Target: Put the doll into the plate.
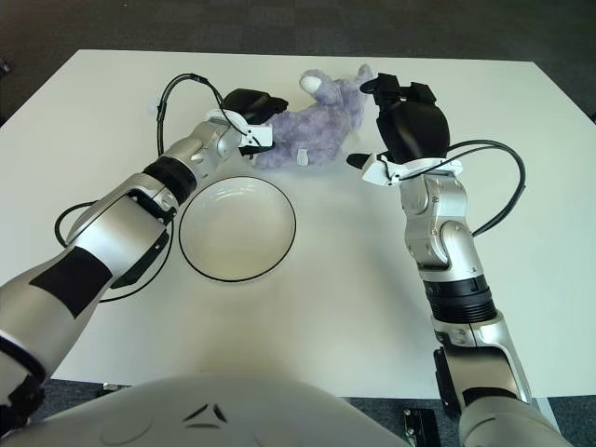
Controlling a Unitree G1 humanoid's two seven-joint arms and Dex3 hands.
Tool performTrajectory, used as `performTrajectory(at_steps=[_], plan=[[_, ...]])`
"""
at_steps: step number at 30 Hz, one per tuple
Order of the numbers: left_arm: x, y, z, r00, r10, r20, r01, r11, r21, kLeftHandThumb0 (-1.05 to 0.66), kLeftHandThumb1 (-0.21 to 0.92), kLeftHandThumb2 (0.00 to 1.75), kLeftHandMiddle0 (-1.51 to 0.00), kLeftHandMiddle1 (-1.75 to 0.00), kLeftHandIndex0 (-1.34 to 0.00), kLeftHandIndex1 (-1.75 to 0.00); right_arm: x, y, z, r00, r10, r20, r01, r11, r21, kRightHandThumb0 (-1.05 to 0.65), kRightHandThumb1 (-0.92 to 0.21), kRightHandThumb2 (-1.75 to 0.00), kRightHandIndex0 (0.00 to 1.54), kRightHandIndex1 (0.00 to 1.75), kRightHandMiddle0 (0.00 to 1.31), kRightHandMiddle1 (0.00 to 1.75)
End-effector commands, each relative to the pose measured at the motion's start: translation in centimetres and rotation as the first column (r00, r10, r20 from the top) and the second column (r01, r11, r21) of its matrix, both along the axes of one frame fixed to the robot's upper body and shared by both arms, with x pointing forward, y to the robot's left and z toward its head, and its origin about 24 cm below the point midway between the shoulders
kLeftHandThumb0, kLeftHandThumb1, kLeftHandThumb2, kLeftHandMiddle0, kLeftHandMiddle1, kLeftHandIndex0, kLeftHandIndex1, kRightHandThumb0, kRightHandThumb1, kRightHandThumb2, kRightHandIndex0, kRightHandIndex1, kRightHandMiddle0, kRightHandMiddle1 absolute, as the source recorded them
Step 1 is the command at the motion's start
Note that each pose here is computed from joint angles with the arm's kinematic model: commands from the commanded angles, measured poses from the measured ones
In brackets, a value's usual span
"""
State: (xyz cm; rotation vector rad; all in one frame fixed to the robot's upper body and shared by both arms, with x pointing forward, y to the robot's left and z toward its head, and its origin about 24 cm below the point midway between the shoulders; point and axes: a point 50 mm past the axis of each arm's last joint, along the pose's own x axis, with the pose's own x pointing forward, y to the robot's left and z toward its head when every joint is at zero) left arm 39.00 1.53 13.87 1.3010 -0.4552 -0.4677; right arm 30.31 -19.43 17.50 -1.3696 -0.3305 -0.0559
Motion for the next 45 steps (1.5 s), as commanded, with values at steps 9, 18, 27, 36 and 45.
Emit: performTrajectory(at_steps=[9, 18, 27, 36, 45], plan=[[-0.3, 0.9, 0.6, 0.999, -0.041, 0.006, 0.042, 0.995, -0.087, 0.56, 0.10, 1.58, -0.79, -1.75, -1.01, -1.75, 1.6, -1.3, 0.6, 0.993, 0.064, -0.098, -0.072, 0.994, -0.085, -0.85, -0.44, -0.72, 0.11, 0.62, 0.00, 0.77], [-0.5, 1.3, 1.0, 0.997, -0.073, 0.002, 0.072, 0.984, -0.163, 0.58, 0.07, 1.61, -0.81, -1.75, -1.09, -1.75, 2.0, -1.5, 0.8, 0.978, 0.108, -0.178, -0.128, 0.986, -0.103, -1.00, -0.62, -0.52, 0.06, 0.82, 0.00, 0.71], [-0.5, 1.5, 1.4, 0.996, -0.085, 0.007, 0.084, 0.979, -0.185, 0.59, 0.06, 1.64, -0.83, -1.75, -1.12, -1.75, 1.9, -1.3, 1.2, 0.956, 0.152, -0.252, -0.184, 0.977, -0.109, -1.05, -0.68, -0.44, 0.01, 0.87, 0.00, 0.58], [-0.5, 1.6, 1.8, 0.994, -0.089, -0.055, 0.073, 0.967, -0.244, 0.60, 0.03, 1.66, -0.85, -1.75, -1.14, -1.75, 1.9, -1.0, 1.3, 0.935, 0.186, -0.302, -0.224, 0.970, -0.094, -1.05, -0.74, -0.36, 0.01, 0.71, 0.00, 0.32], [-0.5, 1.7, 2.2, 0.989, -0.115, -0.095, 0.088, 0.963, -0.256, 0.61, 0.03, 1.67, -0.86, -1.75, -1.15, -1.75, 2.7, -0.5, -0.3, 0.942, 0.168, -0.289, -0.192, 0.980, -0.056, -1.05, -0.73, -0.32, 0.02, 0.62, 0.00, 0.32]])
